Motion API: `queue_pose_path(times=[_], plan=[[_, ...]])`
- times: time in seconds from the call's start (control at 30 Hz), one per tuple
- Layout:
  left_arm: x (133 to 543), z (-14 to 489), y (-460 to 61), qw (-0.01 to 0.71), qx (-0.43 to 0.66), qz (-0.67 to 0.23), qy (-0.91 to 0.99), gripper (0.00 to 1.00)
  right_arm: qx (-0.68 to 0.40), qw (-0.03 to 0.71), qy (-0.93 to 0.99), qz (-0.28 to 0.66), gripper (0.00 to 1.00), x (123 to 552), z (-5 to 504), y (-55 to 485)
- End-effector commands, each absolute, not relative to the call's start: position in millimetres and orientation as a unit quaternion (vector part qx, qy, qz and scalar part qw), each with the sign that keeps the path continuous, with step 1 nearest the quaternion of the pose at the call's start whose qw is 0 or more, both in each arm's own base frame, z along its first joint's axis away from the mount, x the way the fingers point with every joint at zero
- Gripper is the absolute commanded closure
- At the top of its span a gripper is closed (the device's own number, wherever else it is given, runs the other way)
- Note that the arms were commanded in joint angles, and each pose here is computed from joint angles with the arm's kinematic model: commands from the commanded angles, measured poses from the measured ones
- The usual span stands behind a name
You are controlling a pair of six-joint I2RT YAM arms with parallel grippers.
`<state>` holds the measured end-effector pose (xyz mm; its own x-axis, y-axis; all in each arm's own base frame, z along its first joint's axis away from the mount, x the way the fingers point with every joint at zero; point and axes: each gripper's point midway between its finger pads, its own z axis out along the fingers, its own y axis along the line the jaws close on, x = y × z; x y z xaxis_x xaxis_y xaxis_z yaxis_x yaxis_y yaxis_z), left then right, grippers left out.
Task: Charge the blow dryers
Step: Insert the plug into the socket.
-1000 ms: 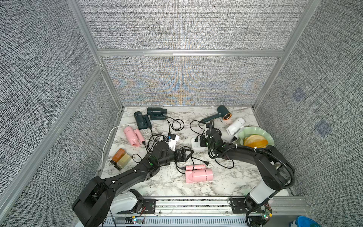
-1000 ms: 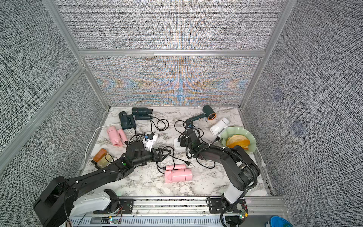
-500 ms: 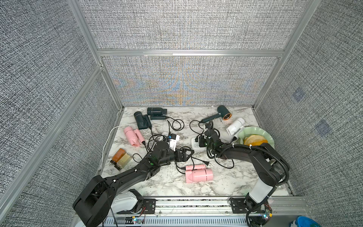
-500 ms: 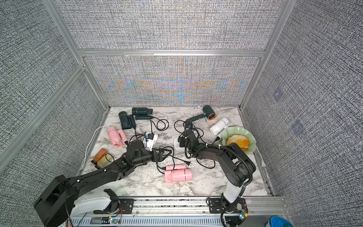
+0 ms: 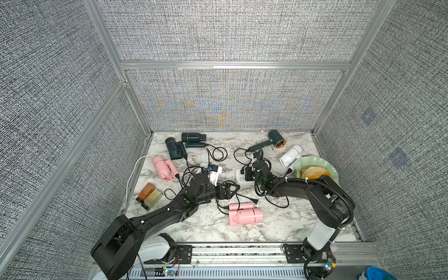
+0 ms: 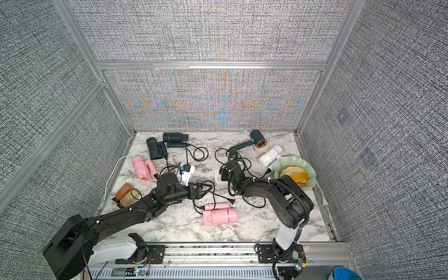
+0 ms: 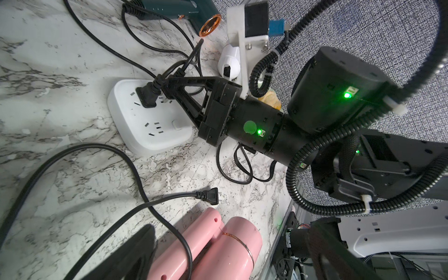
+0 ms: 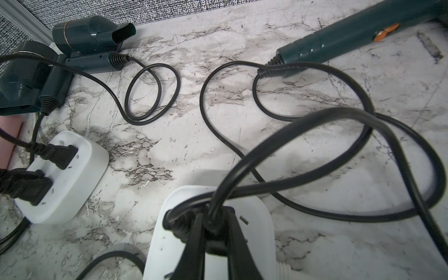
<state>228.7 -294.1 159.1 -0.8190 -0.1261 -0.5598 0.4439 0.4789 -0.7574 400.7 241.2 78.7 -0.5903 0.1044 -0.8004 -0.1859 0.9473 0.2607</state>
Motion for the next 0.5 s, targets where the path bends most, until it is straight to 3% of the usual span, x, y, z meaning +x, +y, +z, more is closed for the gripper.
queue_pose_path(times=[0.0, 0.47], plan=[[230, 167, -297, 0.293, 0.107, -0.509, 0.802, 0.00, -0.030, 0.447, 0.882, 0.148, 0.95, 401, 73, 240], [230, 167, -297, 0.295, 0.107, -0.510, 0.801, 0.00, -0.036, 0.467, 0.870, 0.154, 0.95, 402, 91, 240]])
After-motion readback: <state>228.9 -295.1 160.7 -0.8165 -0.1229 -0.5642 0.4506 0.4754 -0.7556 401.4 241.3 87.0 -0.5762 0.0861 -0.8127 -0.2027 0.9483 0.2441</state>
